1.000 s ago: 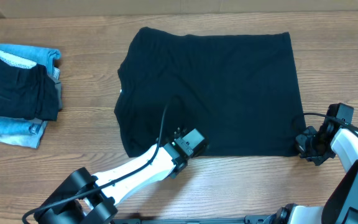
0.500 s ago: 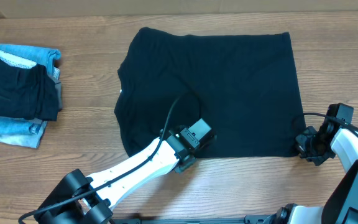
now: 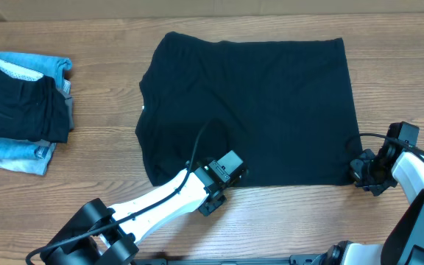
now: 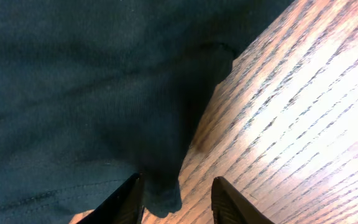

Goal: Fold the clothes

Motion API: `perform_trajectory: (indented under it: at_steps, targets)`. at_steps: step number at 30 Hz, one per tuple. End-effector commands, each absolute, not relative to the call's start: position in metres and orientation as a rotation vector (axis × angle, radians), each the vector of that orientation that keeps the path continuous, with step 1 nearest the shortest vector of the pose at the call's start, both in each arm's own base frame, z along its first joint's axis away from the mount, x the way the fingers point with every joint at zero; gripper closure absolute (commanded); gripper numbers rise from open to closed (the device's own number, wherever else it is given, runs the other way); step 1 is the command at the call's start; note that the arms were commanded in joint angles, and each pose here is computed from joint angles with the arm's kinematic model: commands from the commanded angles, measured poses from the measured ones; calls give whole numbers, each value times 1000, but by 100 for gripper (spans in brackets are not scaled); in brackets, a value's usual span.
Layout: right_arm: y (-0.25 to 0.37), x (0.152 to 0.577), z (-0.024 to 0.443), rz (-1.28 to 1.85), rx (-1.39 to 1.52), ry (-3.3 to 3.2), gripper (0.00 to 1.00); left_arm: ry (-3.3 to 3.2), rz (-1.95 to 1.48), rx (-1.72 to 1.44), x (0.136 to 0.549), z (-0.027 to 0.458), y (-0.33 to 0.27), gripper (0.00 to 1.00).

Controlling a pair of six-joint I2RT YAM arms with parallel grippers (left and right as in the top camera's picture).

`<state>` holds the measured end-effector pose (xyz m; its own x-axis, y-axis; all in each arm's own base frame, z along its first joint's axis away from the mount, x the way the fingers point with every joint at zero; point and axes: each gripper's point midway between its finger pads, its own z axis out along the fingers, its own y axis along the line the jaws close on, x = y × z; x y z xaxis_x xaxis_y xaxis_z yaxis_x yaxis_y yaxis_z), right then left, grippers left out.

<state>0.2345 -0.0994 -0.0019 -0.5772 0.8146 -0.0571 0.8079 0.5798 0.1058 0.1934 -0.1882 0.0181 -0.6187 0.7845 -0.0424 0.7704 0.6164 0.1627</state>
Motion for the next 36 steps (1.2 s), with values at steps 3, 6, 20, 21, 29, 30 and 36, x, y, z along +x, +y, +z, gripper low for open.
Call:
perform_trajectory:
  at_steps: [3, 6, 20, 21, 29, 30, 36]
  targets:
    - [-96, 228, -8, 106, 1400, 2724, 79, 2715, 228, 1284, 196, 15, -182, 66]
    - [-96, 228, -8, 106, 1400, 2724, 79, 2723, 234, 1290, 192, 9, -178, 65]
    - [-96, 228, -8, 106, 1400, 2725, 79, 2636, 435, 1241, 219, 30, -168, 96]
    - [-96, 228, -8, 106, 1400, 2725, 79, 2622, 451, 1231, 223, 33, -169, 96]
    - [-96, 228, -8, 106, 1400, 2725, 79, 2471, 591, 1232, 253, 57, -171, 96]
    - [-96, 228, -8, 106, 1400, 2724, 79, 2452, 605, 1241, 256, 58, -171, 96]
    - [-96, 228, -8, 106, 1400, 2724, 79, 2304, 623, 1325, 276, 67, -185, 94]
